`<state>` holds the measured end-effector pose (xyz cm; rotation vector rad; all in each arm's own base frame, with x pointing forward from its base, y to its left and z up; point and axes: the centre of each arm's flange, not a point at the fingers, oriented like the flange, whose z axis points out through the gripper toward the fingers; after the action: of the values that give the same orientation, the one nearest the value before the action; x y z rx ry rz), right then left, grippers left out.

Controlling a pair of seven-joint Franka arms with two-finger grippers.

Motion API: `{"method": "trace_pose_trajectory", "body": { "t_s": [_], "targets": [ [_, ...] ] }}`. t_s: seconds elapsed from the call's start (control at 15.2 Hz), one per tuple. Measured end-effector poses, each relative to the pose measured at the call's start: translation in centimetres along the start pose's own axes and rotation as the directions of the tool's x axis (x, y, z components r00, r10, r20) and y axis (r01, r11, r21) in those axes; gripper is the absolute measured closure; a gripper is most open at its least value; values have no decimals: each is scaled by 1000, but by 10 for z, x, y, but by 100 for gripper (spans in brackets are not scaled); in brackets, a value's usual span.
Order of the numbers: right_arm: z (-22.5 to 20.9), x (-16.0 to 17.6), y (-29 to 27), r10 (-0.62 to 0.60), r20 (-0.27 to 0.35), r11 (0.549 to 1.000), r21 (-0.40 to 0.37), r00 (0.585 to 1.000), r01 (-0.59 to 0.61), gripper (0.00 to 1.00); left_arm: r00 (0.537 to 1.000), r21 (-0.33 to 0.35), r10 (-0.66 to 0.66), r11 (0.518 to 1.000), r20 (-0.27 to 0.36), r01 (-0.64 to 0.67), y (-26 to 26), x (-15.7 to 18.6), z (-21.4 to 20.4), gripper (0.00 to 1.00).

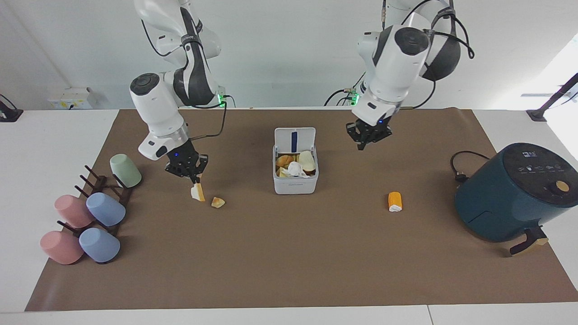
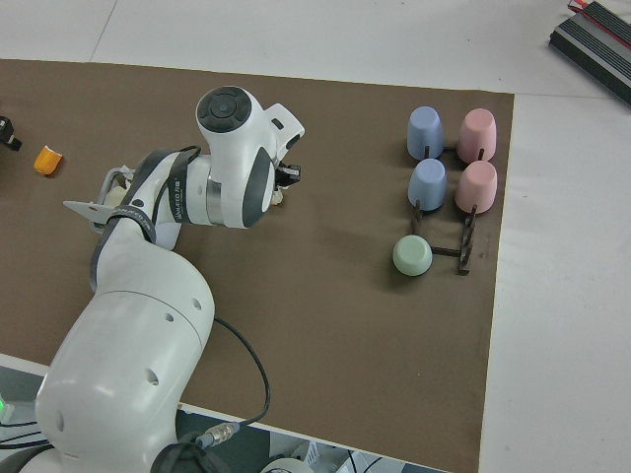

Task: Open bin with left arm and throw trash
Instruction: 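Drop the bread into the bin while the left gripper grasps the orange scrap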

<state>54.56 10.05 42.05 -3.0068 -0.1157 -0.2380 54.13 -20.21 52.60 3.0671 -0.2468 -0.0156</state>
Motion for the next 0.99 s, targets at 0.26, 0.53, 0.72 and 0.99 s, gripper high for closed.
{"method": "trace_pose_trajectory", "body": {
  "t_s": [0.26, 0.53, 0.72, 0.99],
  "targets": [
    [-19, -9, -98, 157, 3, 987, 37, 988, -157, 93, 999, 1, 45, 999, -23, -45, -83, 12, 32, 52],
    [-30, -21, -172, 314, 7, 947, 73, 949, -313, 93, 993, 8, 104, 995, -48, -104, -110, 20, 111, 8],
    [-34, -27, -203, 376, 38, 919, 115, 926, -378, 93, 990, 12, 131, 991, -55, -130, -128, 32, 160, 0],
    [-21, -28, -224, 387, 94, 906, 145, 917, -397, 93, 986, 21, 154, 988, -66, -152, -128, 42, 195, 0]
  ]
}}
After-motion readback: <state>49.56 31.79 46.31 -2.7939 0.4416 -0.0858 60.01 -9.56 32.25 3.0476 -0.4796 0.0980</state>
